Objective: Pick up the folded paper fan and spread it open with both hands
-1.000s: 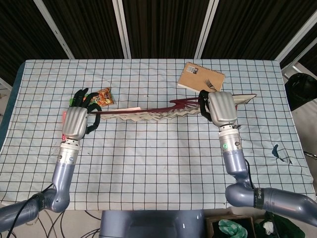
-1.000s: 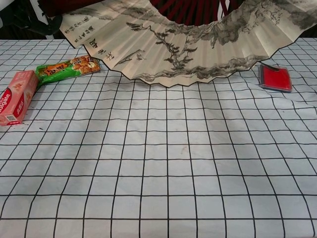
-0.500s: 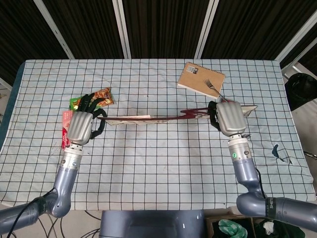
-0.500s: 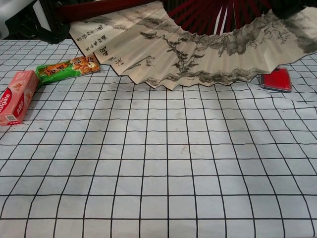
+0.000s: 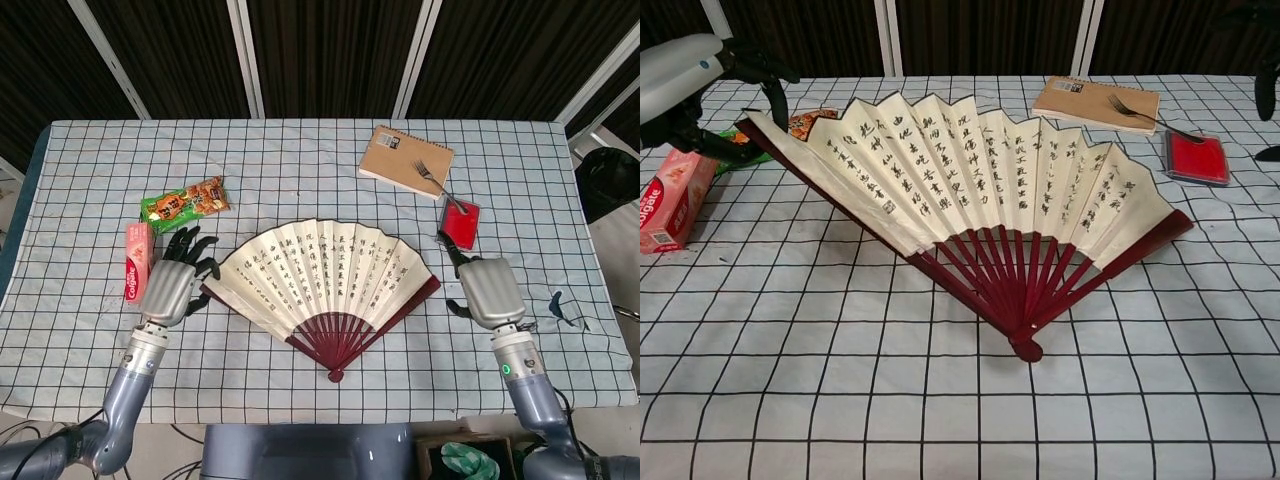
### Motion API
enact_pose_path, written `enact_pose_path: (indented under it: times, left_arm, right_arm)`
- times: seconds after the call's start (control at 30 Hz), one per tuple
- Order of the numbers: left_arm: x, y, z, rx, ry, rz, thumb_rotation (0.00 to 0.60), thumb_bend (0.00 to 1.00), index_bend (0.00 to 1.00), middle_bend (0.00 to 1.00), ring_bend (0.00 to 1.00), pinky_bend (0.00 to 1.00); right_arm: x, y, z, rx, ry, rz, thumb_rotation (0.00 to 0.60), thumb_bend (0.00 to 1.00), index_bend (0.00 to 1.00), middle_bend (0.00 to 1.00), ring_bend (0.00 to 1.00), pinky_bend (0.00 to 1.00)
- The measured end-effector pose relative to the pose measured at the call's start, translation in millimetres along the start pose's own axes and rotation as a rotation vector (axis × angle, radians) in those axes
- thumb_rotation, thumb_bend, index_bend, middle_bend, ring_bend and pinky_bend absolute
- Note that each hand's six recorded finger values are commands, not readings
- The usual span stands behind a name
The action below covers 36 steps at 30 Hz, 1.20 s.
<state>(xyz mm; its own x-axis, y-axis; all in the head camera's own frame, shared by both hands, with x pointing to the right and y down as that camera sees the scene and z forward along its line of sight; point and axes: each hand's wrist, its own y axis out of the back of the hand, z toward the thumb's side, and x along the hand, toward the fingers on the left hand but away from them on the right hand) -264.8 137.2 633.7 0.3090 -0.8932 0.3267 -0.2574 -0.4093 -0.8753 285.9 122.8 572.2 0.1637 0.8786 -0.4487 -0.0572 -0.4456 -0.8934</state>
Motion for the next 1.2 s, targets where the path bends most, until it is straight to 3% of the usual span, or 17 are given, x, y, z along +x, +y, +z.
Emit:
enact_pose_path:
  times: [0.1,0.17,0.3,0.37,0.5,0.6,0.7,0.83,0.93,1.07,1.2]
  left_arm:
    - [-7.8,-1.5,-7.2,0.023,0.007,-0.025,0.6,0.51,0.56,0.18,0.0,0.0]
    - [-13.6,-2.7,-13.9,0.045,0.015,-0.046,0.6,0.44,0.52,0.16,0.0,0.0]
    - [-30.5,-2.5,-41.2,0.149,0.055,-0.123,0.6,0.05,0.32,0.03,0.0,0.0]
    - [-37.7,1.1,-52.0,0.187,0.074,-0.155,0.6,0.01,0.28,0.02,0.0,0.0]
    - [-55.0,12.5,-73.9,0.228,0.119,-0.199,0.6,0.0,0.21,0.01,0.0,0.0]
    - [-62.3,18.6,-81.8,0.219,0.14,-0.197,0.6,0.0,0.19,0.01,0.0,0.0]
    - [-71.9,28.4,-90.9,0.199,0.164,-0.181,0.6,0.01,0.16,0.01,0.0,0.0]
    - [-86.8,43.9,-97.8,0.159,0.188,-0.135,0.6,0.01,0.11,0.0,0.0,0.0]
    - [-106.0,59.6,-102.5,0.15,0.2,-0.07,0.6,0.01,0.06,0.0,0.0,0.0]
    - [-144.5,77.4,-113.2,0.158,0.234,0.015,0.6,0.01,0.01,0.0,0.0,0.0]
    - [-180.2,82.0,-121.8,0.17,0.261,0.021,0.6,0.01,0.0,0.0,0.0,0.0]
  right_arm:
    - [7.8,-3.3,-5.5,-0.007,-0.01,0.011,0.6,0.1,0.0,0.48,0.56,0.71]
    - [12.8,-6.6,-9.5,-0.021,-0.019,0.023,0.6,0.1,0.0,0.48,0.56,0.71]
    - [25.6,-14.7,-17.8,-0.037,-0.032,0.05,0.6,0.1,0.0,0.46,0.55,0.71]
    - [30.3,-17.1,-20.1,-0.037,-0.033,0.059,0.6,0.09,0.0,0.44,0.52,0.71]
    - [35.5,-20.1,-21.4,-0.037,-0.03,0.069,0.6,0.08,0.0,0.38,0.48,0.69]
    - [39.6,-22.4,-21.8,-0.037,-0.028,0.076,0.6,0.08,0.0,0.33,0.44,0.62]
    - [45.7,-24.7,-23.5,-0.036,-0.028,0.082,0.6,0.08,0.0,0.25,0.35,0.52]
    - [57.7,-24.6,-31.6,-0.036,-0.043,0.071,0.6,0.08,0.0,0.04,0.12,0.29]
    - [75.0,-18.7,-46.9,-0.033,-0.07,0.021,0.6,0.08,0.0,0.0,0.04,0.24]
    - [108.6,-8.5,-76.8,-0.056,-0.128,-0.076,0.6,0.08,0.0,0.0,0.0,0.22]
    - [140.8,-4.6,-101.8,-0.068,-0.155,-0.14,0.6,0.08,0.0,0.0,0.0,0.21]
